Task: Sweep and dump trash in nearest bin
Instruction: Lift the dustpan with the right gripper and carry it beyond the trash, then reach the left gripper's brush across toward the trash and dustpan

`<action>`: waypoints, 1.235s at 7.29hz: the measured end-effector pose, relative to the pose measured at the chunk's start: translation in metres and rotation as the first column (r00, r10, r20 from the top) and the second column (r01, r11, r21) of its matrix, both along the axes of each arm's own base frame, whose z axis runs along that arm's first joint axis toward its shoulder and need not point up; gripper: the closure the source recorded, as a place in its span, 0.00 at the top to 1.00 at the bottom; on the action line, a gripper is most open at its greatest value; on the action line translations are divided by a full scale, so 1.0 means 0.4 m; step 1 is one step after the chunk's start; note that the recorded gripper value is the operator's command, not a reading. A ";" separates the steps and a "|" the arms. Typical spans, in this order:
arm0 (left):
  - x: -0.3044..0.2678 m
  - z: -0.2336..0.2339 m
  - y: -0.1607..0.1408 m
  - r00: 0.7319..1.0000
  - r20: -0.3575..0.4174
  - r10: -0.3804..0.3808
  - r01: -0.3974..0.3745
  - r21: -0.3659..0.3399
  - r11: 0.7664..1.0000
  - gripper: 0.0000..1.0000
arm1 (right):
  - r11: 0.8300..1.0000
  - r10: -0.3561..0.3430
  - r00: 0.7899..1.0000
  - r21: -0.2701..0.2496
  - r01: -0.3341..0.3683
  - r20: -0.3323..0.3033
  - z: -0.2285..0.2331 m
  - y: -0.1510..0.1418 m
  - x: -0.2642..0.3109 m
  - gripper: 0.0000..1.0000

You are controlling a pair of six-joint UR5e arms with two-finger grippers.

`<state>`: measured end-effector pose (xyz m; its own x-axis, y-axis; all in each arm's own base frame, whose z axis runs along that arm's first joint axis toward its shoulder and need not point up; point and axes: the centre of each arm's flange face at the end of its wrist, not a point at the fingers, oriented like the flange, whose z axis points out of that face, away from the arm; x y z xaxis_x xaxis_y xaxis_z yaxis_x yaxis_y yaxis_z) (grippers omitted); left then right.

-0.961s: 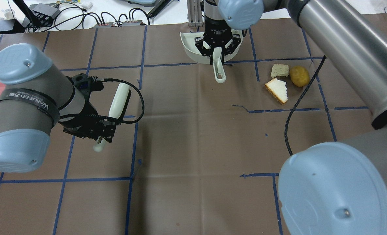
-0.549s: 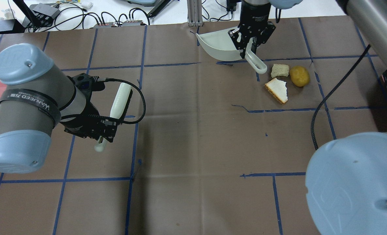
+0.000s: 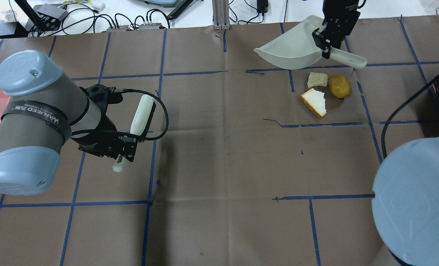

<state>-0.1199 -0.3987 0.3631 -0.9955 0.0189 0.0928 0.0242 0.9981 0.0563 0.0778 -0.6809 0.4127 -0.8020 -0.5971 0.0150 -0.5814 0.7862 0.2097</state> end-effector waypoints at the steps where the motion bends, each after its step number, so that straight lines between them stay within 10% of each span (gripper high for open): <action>1: -0.007 -0.007 0.004 1.000 -0.020 0.000 0.000 0.004 1.000 0.01 | 0.996 0.083 0.996 0.019 -0.083 0.012 0.003 -0.007 -0.099 0.01; 4: -0.103 -0.017 0.026 0.999 -0.021 -0.048 0.048 -0.004 0.999 0.01 | 0.943 0.325 0.942 0.044 -0.329 0.084 0.011 0.000 -0.402 0.01; 9: -0.436 -0.052 -0.054 1.000 -0.008 0.025 -0.025 -0.011 1.000 0.01 | 0.759 0.647 0.762 0.087 -0.646 0.010 0.003 0.002 -0.712 0.01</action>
